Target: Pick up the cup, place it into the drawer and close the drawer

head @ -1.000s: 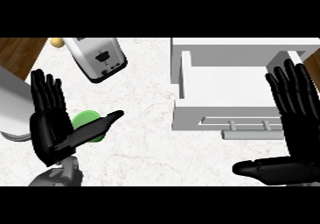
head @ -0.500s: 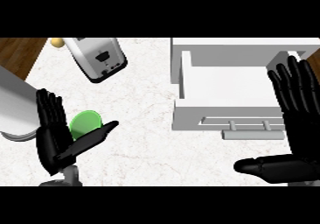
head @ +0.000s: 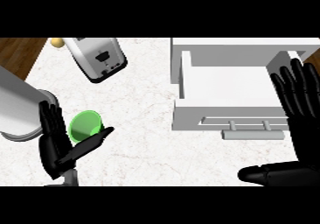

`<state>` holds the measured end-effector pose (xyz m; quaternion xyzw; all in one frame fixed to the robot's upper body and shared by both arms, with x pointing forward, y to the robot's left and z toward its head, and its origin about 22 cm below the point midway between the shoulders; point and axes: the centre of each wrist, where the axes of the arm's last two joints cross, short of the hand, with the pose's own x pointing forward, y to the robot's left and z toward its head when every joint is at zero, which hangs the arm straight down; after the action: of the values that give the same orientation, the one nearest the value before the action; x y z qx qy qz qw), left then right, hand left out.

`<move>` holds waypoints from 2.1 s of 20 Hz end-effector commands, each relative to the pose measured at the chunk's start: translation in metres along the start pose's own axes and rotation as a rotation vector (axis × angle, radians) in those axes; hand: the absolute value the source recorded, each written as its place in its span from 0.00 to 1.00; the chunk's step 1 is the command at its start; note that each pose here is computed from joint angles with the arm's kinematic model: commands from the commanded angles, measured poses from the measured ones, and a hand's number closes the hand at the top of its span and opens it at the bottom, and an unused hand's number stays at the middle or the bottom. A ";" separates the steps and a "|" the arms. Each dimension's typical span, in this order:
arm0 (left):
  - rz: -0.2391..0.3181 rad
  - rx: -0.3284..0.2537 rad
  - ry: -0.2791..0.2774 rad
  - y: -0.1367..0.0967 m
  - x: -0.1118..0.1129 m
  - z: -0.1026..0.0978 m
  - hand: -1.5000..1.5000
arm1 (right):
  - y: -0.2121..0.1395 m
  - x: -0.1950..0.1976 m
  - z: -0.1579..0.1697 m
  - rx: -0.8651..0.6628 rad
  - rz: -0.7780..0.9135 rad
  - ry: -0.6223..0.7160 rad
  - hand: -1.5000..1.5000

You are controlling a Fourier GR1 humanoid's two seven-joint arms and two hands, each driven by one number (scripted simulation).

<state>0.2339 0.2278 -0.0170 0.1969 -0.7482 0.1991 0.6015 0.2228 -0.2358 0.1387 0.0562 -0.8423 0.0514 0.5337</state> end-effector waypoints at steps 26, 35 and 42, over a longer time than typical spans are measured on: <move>0.020 0.064 0.053 0.060 -0.112 -0.012 0.00 | 0.001 0.001 -0.010 0.022 -0.014 0.008 0.00; 0.035 0.014 0.056 0.044 -0.129 0.005 0.00 | 0.017 0.002 -0.006 0.022 -0.018 -0.003 0.00; 0.079 0.033 0.043 0.044 -0.129 -0.006 0.00 | -0.007 -0.002 0.003 0.040 0.004 0.012 0.00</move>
<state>0.2410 0.2646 -0.1402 0.1793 -0.7356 0.2271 0.6125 0.2215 -0.2398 0.1405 0.0655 -0.8406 0.0565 0.5347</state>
